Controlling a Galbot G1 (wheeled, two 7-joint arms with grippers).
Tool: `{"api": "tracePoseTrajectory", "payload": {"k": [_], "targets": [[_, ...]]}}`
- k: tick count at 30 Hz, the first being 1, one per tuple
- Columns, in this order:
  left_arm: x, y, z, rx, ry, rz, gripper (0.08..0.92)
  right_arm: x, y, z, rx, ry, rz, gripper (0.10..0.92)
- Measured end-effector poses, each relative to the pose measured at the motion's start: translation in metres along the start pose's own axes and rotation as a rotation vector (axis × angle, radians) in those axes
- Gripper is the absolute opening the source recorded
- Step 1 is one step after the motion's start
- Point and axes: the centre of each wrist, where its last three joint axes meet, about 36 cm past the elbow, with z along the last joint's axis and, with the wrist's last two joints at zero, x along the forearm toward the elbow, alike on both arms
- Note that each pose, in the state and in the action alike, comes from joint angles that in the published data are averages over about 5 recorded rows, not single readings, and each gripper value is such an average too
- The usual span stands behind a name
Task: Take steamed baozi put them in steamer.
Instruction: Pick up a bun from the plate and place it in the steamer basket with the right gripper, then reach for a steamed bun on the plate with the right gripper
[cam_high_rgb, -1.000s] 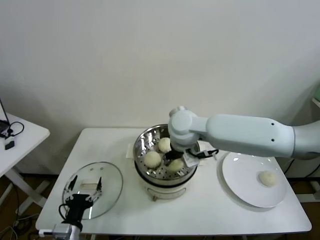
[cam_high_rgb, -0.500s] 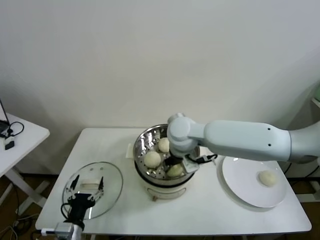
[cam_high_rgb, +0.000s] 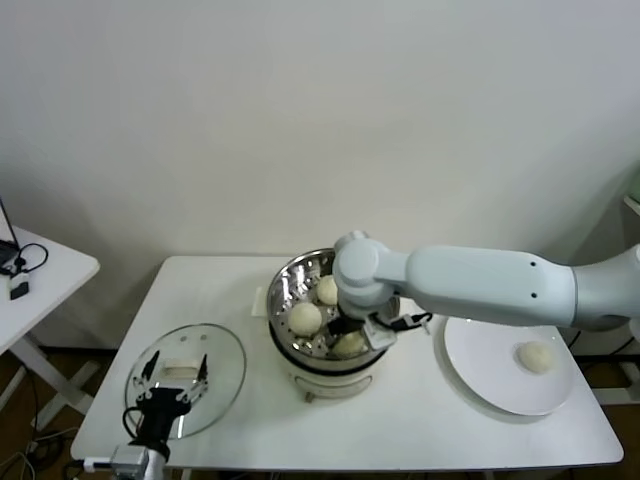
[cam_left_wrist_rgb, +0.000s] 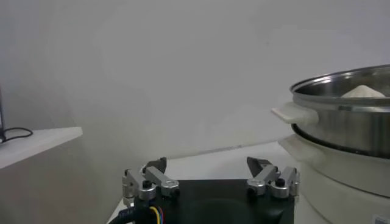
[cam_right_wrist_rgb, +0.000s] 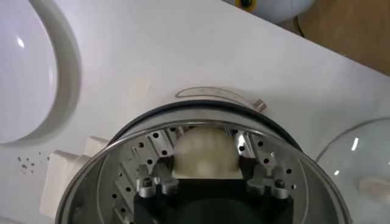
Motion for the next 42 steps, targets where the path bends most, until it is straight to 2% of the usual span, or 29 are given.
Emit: {"api": "tracePoseTrajectory", "payload": {"k": [3, 12, 23, 31, 37, 42], "targets": [[0.0, 0.0, 0.0, 0.001, -0.001, 0.0, 0.823, 0.002, 0.0, 0.001, 0.002, 0.002, 0.005, 0.815], [-0.001, 0.0, -0.001, 0.002, -0.004, 0.0, 0.823, 0.017, 0.005, 0.012, -0.018, 0.013, 0.024, 0.823], [-0.005, 0.003, -0.008, 0.002, -0.021, 0.003, 0.823, 0.073, 0.047, 0.044, -0.214, 0.052, 0.057, 0.823], [-0.009, 0.003, -0.012, 0.01, -0.041, 0.015, 0.823, 0.099, 0.127, 0.047, -0.657, 0.015, 0.136, 0.823], [-0.01, 0.002, -0.016, 0.016, -0.064, 0.024, 0.823, 0.098, 0.211, 0.031, -1.067, 0.009, 0.212, 0.823], [-0.008, 0.002, -0.017, 0.02, -0.072, 0.028, 0.823, 0.088, 0.281, 0.004, -1.348, 0.021, 0.216, 0.823]]}}
